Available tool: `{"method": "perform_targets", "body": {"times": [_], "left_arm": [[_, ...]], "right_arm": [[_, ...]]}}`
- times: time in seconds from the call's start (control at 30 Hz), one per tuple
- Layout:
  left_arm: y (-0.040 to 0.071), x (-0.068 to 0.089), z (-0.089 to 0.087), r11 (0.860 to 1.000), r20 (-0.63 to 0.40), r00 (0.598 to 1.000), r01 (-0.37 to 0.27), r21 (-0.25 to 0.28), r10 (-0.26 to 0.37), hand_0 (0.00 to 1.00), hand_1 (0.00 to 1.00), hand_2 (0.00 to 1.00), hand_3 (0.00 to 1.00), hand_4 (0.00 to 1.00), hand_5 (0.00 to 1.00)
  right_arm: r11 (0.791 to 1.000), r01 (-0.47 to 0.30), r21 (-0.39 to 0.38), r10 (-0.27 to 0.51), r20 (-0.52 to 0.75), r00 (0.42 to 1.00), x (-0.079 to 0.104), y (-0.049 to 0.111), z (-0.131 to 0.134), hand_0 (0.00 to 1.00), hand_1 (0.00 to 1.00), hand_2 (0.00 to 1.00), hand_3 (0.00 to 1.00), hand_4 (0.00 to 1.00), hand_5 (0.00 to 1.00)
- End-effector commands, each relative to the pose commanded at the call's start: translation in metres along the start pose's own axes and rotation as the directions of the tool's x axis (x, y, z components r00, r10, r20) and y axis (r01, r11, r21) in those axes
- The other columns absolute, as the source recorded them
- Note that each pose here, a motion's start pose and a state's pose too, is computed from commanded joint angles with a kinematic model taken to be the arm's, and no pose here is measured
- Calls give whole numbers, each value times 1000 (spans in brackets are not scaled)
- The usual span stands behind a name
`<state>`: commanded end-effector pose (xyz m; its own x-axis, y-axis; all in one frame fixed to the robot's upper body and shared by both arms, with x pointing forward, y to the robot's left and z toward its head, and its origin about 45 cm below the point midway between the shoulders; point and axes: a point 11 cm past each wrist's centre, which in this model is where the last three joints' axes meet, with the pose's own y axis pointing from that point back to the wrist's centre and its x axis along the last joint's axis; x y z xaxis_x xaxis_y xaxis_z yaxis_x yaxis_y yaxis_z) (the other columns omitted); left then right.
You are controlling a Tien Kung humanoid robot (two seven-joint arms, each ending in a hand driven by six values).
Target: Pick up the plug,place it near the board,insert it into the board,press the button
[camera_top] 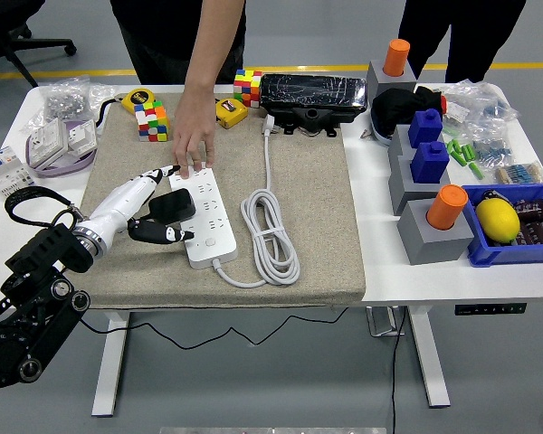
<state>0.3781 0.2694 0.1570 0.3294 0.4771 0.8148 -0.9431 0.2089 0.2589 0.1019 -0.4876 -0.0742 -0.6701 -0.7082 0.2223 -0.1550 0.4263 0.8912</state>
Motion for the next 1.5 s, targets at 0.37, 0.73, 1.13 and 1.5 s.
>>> {"method": "perform_targets", "body": {"times": [0.37,0.73,1.13,1.5], "left_arm": [[-7,6,-3,999,9,999,-49,3,49,721,798,783,809,998,200],[-10,6,-7,998,20,998,-66,15,66,493,663,616,642,998,163],[-12,4,-9,996,35,996,-85,20,84,429,632,597,589,998,156],[-12,-2,-14,996,43,997,-73,42,71,415,628,603,596,998,183]], "right_arm": [[1000,4,7,-4,1,1000,-2,0,-4,822,761,751,793,998,998],[1000,7,8,-7,1,1000,-3,0,-4,822,762,751,792,998,998],[1000,6,9,-6,2,1000,-3,0,-5,822,762,752,792,998,998],[1000,2,3,-2,0,1000,-1,0,-2,822,762,751,792,998,998]]}}
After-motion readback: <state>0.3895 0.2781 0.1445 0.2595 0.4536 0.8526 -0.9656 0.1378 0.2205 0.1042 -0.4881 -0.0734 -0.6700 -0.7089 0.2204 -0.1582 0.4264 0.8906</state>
